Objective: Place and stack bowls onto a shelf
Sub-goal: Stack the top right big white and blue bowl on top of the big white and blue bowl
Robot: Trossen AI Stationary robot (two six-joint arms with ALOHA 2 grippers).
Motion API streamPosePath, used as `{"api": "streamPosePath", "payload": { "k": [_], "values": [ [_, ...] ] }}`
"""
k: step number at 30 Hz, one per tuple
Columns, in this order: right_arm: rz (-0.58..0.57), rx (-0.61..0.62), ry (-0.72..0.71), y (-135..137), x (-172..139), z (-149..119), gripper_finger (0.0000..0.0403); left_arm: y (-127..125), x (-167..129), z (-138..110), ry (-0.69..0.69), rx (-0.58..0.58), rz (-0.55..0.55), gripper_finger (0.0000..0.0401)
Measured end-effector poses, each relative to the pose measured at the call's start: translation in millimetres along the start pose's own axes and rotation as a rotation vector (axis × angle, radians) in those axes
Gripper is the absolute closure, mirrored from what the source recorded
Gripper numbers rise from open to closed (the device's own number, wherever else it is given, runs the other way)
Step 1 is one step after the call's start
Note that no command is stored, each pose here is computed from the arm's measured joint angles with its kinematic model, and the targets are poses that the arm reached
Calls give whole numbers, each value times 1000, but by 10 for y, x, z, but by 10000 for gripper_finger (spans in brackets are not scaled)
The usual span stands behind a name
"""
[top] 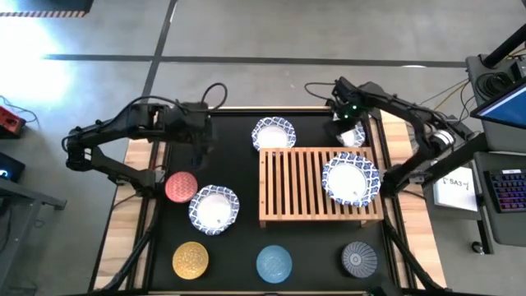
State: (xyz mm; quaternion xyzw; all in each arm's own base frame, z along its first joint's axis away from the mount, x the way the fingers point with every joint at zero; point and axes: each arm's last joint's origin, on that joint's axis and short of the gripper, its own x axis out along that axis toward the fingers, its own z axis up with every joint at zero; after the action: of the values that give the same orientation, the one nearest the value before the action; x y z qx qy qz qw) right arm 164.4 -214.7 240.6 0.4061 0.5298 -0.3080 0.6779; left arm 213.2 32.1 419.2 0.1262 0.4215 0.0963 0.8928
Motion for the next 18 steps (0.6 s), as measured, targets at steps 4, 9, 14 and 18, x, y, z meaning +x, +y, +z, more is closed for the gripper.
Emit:
{"api": "streamPosePath", "payload": {
  "k": [4,9,14,18],
  "values": [
    [9,-120,-105,39,-256,-113,394,13,-2,53,-54,-16,13,227],
    [30,-228,-288,104,-549,-216,394,17,25,88,-74,-37,17,227],
    [153,-370,-449,243,-761,-285,394,11,121,145,-75,-39,17,227],
    [250,-462,-497,385,-827,-336,394,-4,237,186,-53,-33,12,227]
  ]
}}
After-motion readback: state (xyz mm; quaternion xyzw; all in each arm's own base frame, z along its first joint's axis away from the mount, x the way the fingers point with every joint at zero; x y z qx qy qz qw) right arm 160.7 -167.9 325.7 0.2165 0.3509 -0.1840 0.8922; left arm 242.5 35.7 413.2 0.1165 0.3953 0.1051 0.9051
